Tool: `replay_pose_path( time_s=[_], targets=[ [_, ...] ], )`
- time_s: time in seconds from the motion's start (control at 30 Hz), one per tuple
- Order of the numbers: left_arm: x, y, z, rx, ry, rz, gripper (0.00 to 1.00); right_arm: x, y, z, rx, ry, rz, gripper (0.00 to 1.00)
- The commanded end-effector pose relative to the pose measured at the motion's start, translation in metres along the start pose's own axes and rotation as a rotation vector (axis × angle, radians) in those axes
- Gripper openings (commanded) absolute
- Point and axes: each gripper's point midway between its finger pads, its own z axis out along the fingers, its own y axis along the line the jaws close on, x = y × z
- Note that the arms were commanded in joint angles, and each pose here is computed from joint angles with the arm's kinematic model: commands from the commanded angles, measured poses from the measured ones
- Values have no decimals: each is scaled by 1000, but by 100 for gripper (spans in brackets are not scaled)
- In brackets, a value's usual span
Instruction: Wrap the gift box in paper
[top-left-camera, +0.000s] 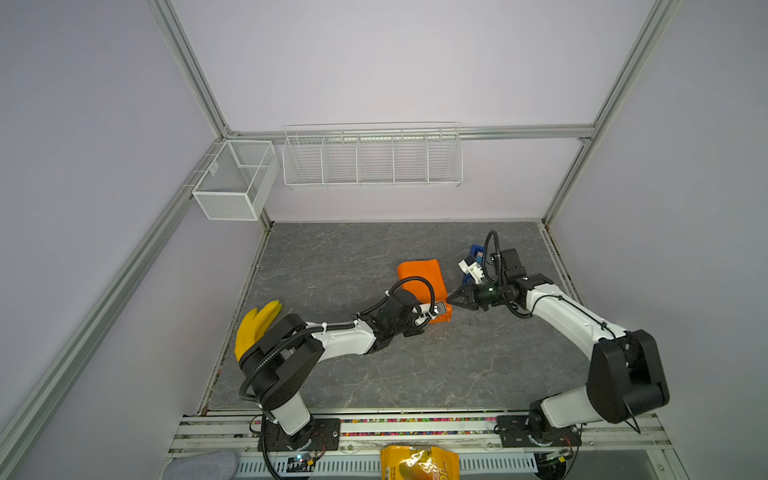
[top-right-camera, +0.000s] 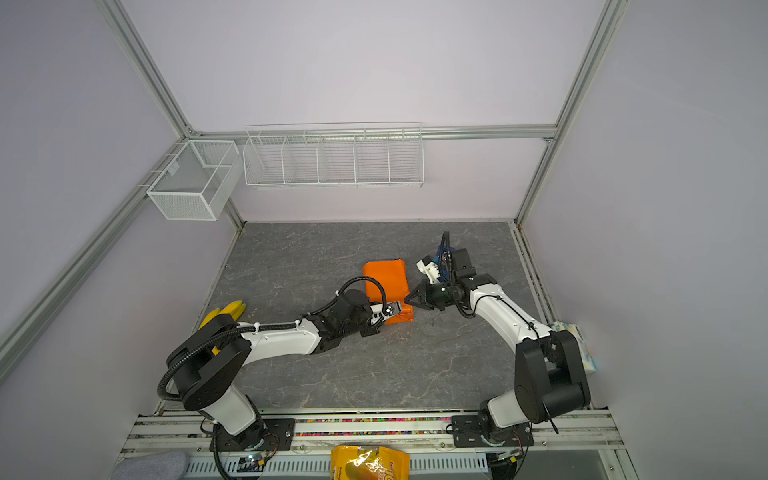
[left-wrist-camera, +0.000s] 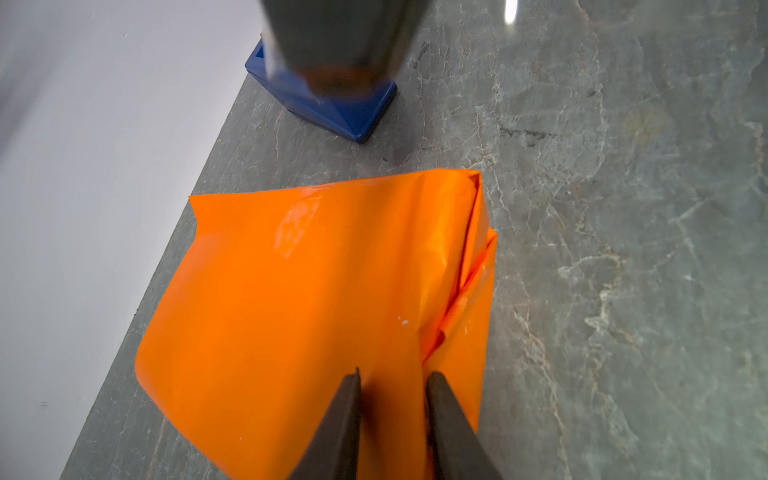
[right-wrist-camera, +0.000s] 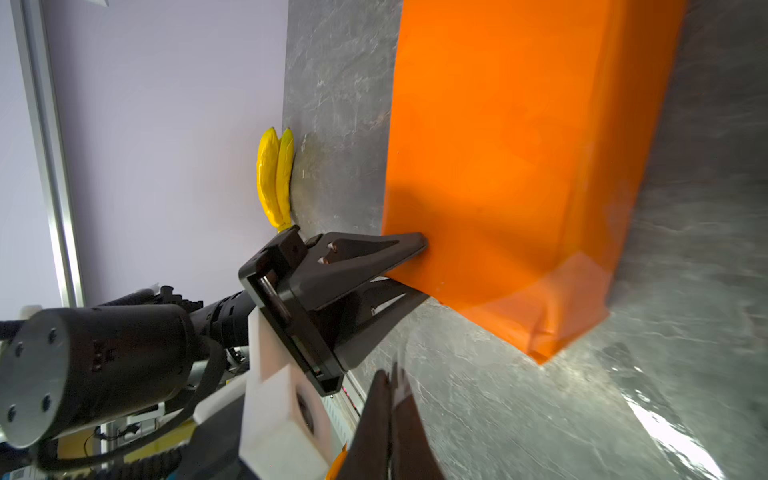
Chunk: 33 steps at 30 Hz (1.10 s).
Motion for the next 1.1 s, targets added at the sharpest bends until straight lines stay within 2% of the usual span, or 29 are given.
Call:
replay_pose_path(
  time_s=[0.0,0.4,1.07],
  targets=[
    [35,-38,6,139,114,-19,28,8,4,24,-53,52,13,7],
    [36,-38,5,139,117,-12,28,25,-16,63,-36,124,48,6],
    [35,-35,4,129,113,-25,26,44,-39,56,70,98,118,7]
  ],
)
